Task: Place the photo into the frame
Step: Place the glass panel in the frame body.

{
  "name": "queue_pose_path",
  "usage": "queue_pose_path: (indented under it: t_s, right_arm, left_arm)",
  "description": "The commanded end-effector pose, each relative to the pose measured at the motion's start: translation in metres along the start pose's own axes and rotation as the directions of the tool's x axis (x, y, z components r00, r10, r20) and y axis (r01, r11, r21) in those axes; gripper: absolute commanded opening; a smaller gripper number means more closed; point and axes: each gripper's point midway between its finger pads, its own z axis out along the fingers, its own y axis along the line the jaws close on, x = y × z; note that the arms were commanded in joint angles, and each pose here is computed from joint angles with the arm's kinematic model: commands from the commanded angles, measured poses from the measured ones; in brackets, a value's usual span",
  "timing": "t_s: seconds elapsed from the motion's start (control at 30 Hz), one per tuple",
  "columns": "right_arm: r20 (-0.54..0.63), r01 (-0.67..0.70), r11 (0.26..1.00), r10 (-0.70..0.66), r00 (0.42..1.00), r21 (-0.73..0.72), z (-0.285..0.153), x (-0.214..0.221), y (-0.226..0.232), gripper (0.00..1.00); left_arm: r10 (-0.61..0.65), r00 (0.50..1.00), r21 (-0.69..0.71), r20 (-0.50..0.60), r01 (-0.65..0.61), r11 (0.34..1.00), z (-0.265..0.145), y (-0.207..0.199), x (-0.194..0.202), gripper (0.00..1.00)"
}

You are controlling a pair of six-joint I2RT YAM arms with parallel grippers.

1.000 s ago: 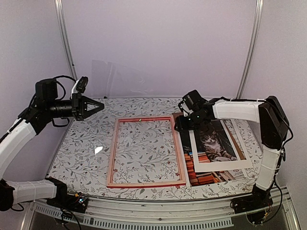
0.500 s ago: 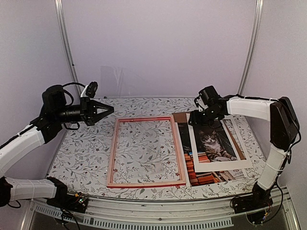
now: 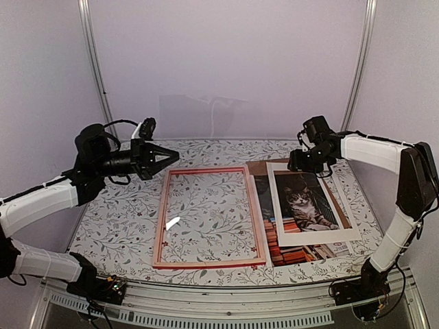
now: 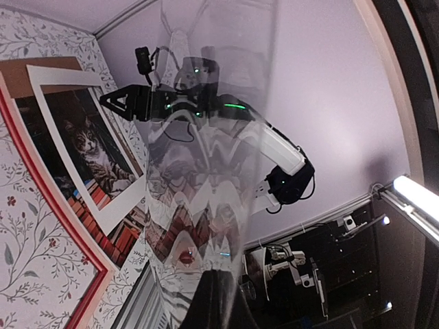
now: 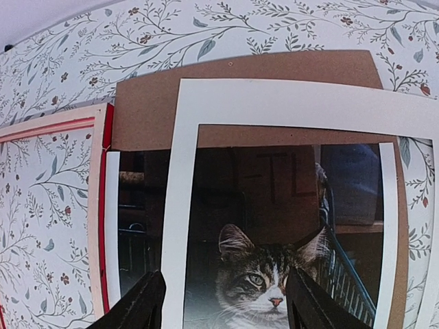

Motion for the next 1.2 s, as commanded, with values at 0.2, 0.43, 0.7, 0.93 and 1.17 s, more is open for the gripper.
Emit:
queue_pose_path:
  t_s: [0.2,0.43,0.7,0.93,1.17]
  right_arm:
    - [-0.022,0.025,0.999,-0.025,0.999,0.023,-0.001,0.01,-0.007,0.64]
    - [-0.041,0.028,1.0,-0.028,0.999,0.007,0.007,0.017,-0.005,0.64]
    - [-0.056,0.031,0.999,-0.032,0.998,-0.007,0.015,0.024,-0.004,0.64]
    - [-0.066,0.034,0.998,-0.037,0.997,-0.044,0.021,0.029,0.001,0.64]
    - [-0.074,0.042,0.998,-0.046,0.996,-0.048,0.025,0.031,0.002,0.64]
  left_arm:
    - [-0.168,0.979,-0.168,-0.112,0.148,0.975,0.009,0.111,0.028,0.0]
    - [-0.203,0.968,-0.313,-0.146,0.149,0.938,0.0,0.166,0.03,0.0]
    - [-0.228,0.961,-0.446,-0.156,0.138,0.884,-0.015,0.204,0.027,0.0]
    - [-0.249,0.953,-0.517,-0.174,0.127,0.846,-0.024,0.229,0.03,0.0]
    - [-0.228,0.96,-0.563,-0.163,0.099,0.821,-0.028,0.238,0.024,0.0]
